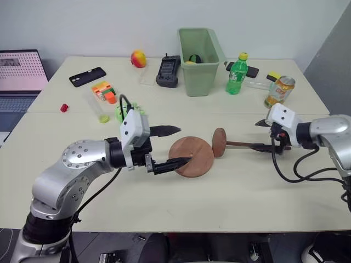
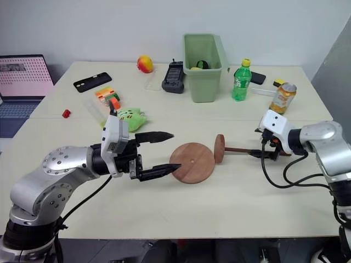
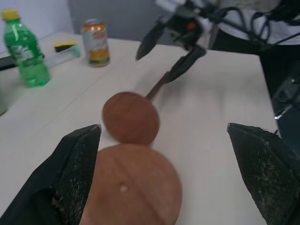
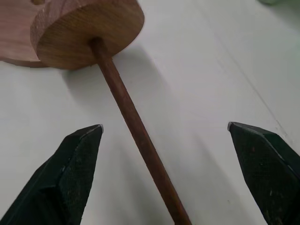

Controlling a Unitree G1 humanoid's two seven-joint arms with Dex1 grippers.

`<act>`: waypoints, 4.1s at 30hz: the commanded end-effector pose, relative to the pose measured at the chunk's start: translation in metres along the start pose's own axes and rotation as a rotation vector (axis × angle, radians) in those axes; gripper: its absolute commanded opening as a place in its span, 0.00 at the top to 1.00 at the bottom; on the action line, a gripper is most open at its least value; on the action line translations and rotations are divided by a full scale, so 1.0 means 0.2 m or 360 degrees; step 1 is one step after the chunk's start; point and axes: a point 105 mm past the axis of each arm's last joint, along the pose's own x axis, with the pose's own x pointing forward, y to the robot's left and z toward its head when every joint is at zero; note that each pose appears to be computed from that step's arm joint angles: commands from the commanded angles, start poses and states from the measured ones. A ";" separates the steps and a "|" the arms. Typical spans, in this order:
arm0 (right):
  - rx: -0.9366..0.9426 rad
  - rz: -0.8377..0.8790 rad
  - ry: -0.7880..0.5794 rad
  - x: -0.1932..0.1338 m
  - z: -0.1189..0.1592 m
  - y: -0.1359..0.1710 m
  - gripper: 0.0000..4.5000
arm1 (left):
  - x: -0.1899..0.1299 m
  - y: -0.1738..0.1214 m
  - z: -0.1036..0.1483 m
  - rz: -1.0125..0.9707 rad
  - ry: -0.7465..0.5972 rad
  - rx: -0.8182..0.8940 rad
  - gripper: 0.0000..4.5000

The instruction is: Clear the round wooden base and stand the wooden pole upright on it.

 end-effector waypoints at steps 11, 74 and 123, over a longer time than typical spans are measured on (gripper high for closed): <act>-0.0217 0.0268 0.0381 0.13 -0.17 -0.04 0.00 | 0.08 -0.09 0.13 -0.0110 0.0039 0.0108 0.00; 0.0491 -0.0445 -0.1686 0.45 0.68 0.44 0.94 | -0.27 -0.30 -0.24 0.0639 -0.0138 -0.0286 0.00; 0.0511 -0.0402 -0.1439 0.59 0.50 0.58 0.94 | -0.28 -0.31 -0.23 0.0649 -0.0136 -0.0255 0.00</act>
